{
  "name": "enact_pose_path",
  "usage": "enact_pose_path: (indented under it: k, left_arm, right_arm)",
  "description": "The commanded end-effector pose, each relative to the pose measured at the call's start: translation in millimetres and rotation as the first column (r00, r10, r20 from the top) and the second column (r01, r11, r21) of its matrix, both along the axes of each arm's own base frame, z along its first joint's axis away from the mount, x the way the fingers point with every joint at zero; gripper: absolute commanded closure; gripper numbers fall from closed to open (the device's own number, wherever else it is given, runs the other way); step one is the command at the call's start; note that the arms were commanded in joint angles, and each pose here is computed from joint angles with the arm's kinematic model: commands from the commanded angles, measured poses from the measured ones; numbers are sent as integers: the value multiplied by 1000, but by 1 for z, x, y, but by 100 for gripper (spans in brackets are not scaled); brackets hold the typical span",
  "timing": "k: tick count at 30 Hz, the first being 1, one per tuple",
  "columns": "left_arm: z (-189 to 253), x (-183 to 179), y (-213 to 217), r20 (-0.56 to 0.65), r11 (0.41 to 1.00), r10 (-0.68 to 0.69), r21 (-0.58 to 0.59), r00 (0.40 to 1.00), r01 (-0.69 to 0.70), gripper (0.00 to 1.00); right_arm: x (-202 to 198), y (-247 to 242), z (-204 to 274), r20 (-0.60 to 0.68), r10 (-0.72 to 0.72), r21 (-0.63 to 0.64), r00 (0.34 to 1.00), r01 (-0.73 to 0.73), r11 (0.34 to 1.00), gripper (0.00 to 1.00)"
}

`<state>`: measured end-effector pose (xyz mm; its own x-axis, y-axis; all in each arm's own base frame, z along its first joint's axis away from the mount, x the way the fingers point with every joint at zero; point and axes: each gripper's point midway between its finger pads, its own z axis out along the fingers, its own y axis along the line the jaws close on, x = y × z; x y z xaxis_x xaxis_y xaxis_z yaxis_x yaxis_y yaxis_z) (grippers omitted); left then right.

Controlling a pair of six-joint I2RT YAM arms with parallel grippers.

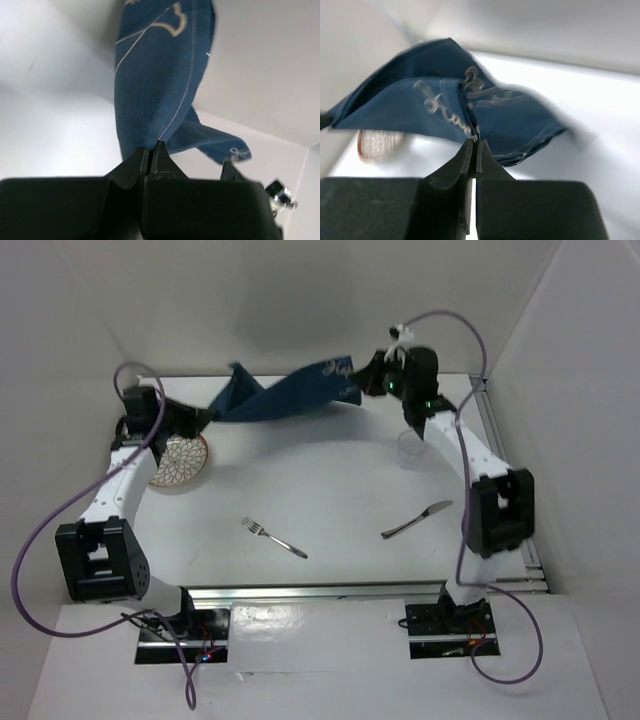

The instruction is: Set the dinner table for one person

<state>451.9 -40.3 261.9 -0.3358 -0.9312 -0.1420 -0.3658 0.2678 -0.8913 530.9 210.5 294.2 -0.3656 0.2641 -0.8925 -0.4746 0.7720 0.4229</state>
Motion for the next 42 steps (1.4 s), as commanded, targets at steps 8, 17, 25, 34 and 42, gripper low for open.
enact_pose_path:
  k: [8,17,25,34,42]
  left_arm:
    - [-117,-83,-11,-298,982,-157,-148,942,117,0]
    - [-31,-65,37,-157,922,-83,363,984,136,23]
    - [-133,-64,0,-443,785,-238,436,864,440,100]
    - [-195,-30,-12,-607,689,-67,546,792,476,100]
    - [-249,-54,-15,-741,669,20,508,671,542,100]
  right_arm:
    - [-108,-43,-71,6,-146,-164,989,145,976,18]
    - [-124,-9,-19,-64,-72,-162,995,60,985,36]
    - [-172,70,-124,-421,-43,-202,906,-47,978,100]
    - [-153,67,-228,-676,-230,-303,700,21,953,100]
    - [-165,46,-282,-730,-350,-384,587,72,921,100]
